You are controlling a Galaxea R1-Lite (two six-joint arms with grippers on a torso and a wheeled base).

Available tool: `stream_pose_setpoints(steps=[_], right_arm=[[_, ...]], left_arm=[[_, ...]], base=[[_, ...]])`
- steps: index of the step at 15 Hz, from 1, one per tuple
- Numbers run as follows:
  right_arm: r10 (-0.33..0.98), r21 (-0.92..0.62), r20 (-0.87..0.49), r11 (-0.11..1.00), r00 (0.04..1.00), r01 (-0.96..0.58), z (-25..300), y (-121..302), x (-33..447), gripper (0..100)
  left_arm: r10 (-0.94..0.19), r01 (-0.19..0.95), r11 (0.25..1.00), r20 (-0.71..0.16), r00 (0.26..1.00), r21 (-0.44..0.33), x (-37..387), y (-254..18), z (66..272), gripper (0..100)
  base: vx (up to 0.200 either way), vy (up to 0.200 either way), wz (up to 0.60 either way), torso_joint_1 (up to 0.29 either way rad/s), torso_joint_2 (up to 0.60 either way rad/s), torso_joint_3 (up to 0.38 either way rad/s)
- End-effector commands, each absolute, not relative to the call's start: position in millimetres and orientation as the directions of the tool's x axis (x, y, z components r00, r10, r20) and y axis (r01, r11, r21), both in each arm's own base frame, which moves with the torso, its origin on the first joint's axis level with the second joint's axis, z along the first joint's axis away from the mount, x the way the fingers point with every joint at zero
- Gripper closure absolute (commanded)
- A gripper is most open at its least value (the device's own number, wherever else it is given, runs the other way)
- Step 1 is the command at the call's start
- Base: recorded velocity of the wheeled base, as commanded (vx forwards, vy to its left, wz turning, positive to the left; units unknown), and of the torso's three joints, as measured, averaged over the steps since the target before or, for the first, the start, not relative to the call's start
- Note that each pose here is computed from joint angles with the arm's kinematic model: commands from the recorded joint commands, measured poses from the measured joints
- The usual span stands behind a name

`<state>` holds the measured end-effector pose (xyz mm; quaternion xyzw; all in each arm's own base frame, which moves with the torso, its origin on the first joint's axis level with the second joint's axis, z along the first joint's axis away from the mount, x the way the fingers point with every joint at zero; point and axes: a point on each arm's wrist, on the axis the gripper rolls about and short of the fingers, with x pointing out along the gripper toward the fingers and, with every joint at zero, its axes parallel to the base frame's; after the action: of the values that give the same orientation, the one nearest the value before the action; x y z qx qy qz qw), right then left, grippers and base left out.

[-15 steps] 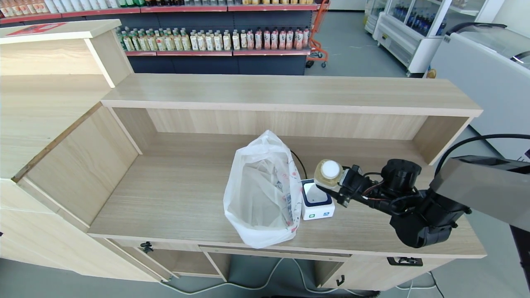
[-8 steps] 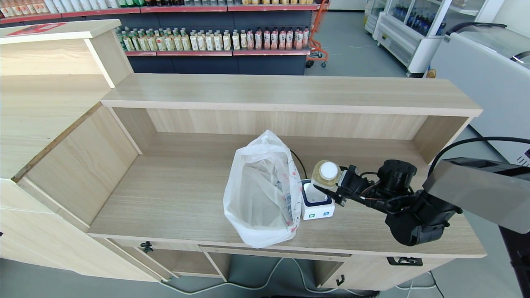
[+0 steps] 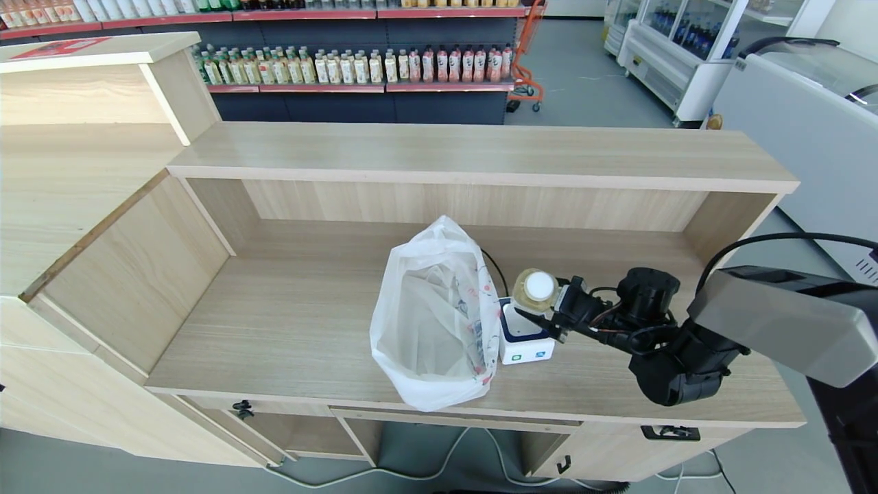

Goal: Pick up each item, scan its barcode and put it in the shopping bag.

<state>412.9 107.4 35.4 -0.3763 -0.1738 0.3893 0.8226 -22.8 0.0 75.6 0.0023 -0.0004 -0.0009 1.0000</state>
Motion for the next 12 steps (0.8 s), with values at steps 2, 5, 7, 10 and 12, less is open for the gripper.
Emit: stream_pose_setpoints(steps=[2,5,7,10,12], right_arm=[[0.772,-0.752,-0.012,0.412,0.635,-0.515,30.0,108.0,415.1,100],[0.773,-0.753,-0.011,0.411,0.634,-0.514,27.8,108.8,415.4,100],[0.773,-0.753,-0.01,0.412,0.634,-0.513,26.4,108.8,415.5,100],[0.773,-0.751,-0.012,0.412,0.634,-0.516,22.0,108.9,415.8,100],[0.773,-0.752,-0.011,0.412,0.634,-0.515,22.7,108.8,415.8,100]], left_arm=[[-0.002,0.002,1.0,0.002,1.0,0.005,-22.8,0.0,75.6,0],[-0.002,0.002,1.0,0.002,1.0,0.005,-22.8,0.0,75.6,0],[-0.002,0.002,1.0,0.002,1.0,0.005,-22.8,0.0,75.6,0],[-0.002,0.002,1.0,0.002,1.0,0.005,-22.8,0.0,75.6,0],[-0.002,0.002,1.0,0.002,1.0,0.005,-22.8,0.0,75.6,0]], base=[[0.0,0.0,0.0,0.0,0.0,0.0],[0.0,0.0,0.0,0.0,0.0,0.0],[0.0,0.0,0.0,0.0,0.0,0.0],[0.0,0.0,0.0,0.0,0.0,0.0],[0.0,0.0,0.0,0.0,0.0,0.0]])
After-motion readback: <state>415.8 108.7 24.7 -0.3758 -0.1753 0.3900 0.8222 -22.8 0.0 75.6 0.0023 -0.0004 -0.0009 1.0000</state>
